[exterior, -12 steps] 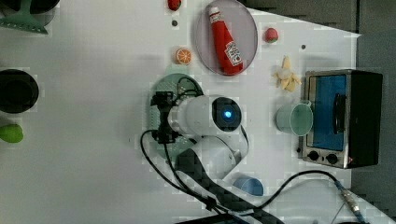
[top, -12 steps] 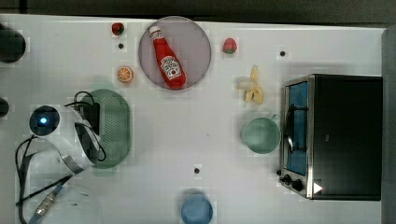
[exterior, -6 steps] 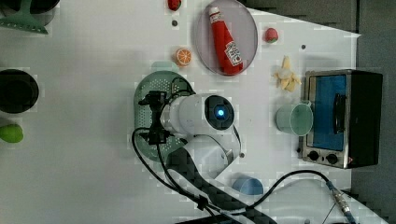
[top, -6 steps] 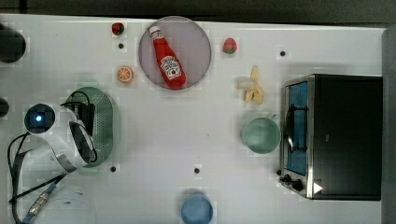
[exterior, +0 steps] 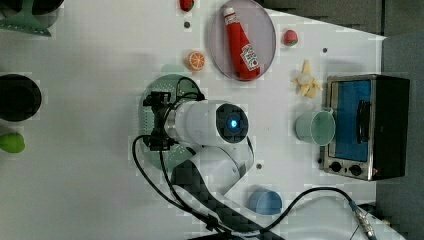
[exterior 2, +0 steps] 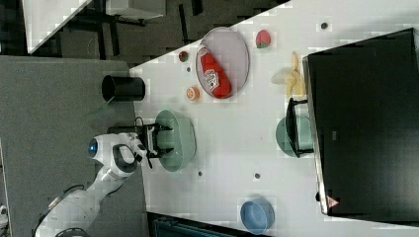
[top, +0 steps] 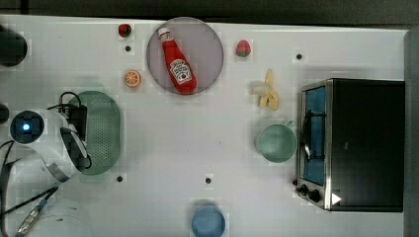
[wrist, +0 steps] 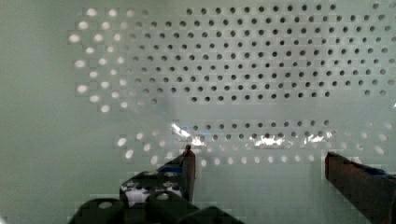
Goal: Drag strainer right to left.
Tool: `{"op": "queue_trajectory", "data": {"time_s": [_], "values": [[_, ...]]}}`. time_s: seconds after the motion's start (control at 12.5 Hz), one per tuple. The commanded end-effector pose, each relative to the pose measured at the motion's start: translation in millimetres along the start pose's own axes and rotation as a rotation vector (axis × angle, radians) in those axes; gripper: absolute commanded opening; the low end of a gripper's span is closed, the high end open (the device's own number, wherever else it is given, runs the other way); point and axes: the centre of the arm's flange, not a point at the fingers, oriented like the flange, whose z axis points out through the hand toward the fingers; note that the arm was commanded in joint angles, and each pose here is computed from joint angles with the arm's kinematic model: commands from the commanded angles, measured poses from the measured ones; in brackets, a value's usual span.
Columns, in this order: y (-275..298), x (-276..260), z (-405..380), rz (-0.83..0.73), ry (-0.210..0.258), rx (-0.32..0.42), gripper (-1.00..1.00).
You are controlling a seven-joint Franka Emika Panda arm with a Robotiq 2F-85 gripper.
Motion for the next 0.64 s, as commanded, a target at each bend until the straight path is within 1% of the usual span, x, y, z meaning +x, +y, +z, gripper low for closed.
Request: {"op": "queue_trajectory", "data": {"time_s": [0.08, 0.24, 0.32, 0.48, 0.64], "values": [[9, -14, 5, 0.017, -0.001, -0.025, 1.00], [2, -9, -16, -0.049, 0.015, -0.036, 1.00], [-3, -3, -33, -0.094, 0.032, -0.053, 1.00], [-18, 13, -85, -0.185, 0.056, -0.074, 1.00], [-41, 41, -158, -0.273, 0.055, -0.046, 1.00]]}}
